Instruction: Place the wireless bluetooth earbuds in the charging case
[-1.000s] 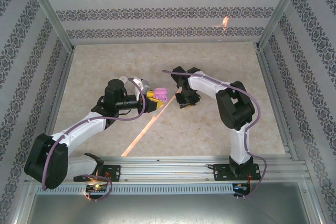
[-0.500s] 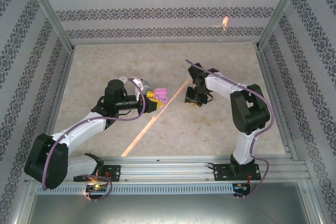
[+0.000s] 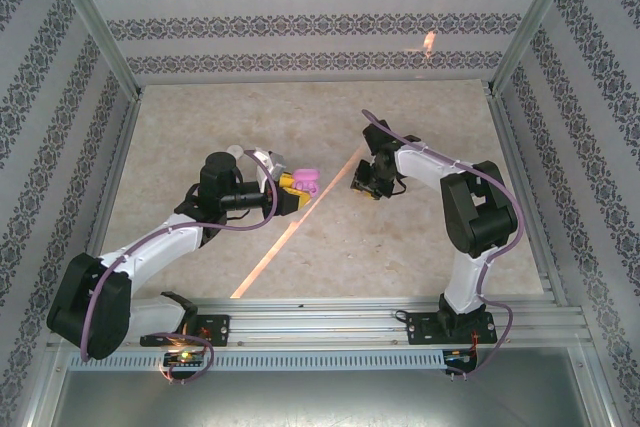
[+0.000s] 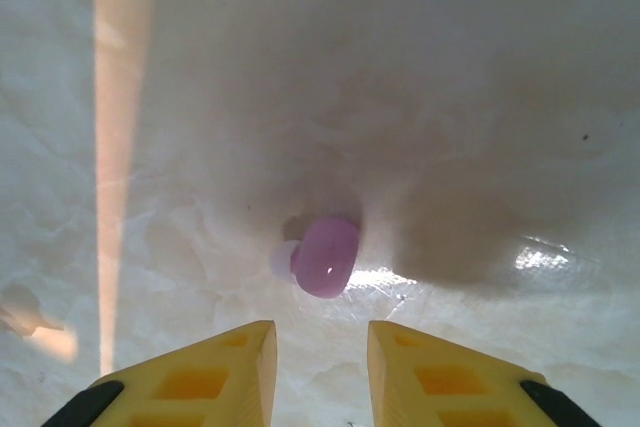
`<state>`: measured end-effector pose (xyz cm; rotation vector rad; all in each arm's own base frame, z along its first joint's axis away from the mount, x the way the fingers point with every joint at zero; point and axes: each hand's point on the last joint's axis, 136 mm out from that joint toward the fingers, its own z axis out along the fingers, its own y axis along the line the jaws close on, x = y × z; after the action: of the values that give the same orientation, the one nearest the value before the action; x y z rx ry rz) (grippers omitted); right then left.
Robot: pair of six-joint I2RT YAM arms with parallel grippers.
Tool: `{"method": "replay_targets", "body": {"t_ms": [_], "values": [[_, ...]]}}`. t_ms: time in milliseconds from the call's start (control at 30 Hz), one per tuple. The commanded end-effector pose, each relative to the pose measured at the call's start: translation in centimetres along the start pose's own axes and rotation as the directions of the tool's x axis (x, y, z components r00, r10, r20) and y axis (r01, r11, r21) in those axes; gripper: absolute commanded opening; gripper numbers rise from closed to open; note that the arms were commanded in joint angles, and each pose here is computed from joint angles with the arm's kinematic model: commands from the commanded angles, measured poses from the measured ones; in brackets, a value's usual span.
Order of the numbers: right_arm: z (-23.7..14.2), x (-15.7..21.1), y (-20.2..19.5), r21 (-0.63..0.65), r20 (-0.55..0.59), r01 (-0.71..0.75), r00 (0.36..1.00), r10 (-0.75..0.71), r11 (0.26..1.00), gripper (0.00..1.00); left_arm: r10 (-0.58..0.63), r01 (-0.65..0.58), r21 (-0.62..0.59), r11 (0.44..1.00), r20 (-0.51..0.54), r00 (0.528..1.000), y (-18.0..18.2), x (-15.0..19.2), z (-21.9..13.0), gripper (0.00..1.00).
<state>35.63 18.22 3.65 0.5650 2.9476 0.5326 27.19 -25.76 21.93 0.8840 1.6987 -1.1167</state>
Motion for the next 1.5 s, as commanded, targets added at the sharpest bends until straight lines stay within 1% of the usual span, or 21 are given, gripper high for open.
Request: {"method": "replay_targets", "body": {"t_ms": [0,367,900,1200,1467], "values": [[0.1,-1.1,0.1,-0.001,0.019,-0.017,1.000,0.017,1.000,0.29,0.017,-0.017,0.013,1.000,0.020,1.000,-0.1,-0.3,-0.1,0.23],[1.5,-1.9,-0.8,0.059,0.029,0.001,1.000,-0.003,0.998,0.25,0.017,-0.018,0.010,1.000,0.008,1.000,0.0,-0.1,-0.1,0.23],[2.5,-2.6,-1.1,0.114,0.001,0.052,0.999,-0.053,0.992,0.24,0.014,-0.015,0.010,1.000,0.000,1.000,0.1,0.1,0.0,0.23],[1.2,-3.1,-0.1,0.098,0.008,0.071,0.997,-0.072,0.993,0.25,0.017,-0.017,0.010,1.000,-0.001,1.000,0.1,0.0,0.0,0.23],[0.8,-3.6,0.6,0.070,0.007,0.060,0.998,-0.061,0.996,0.25,0.017,-0.017,0.010,1.000,-0.006,1.000,0.1,0.1,0.0,0.23]]}}
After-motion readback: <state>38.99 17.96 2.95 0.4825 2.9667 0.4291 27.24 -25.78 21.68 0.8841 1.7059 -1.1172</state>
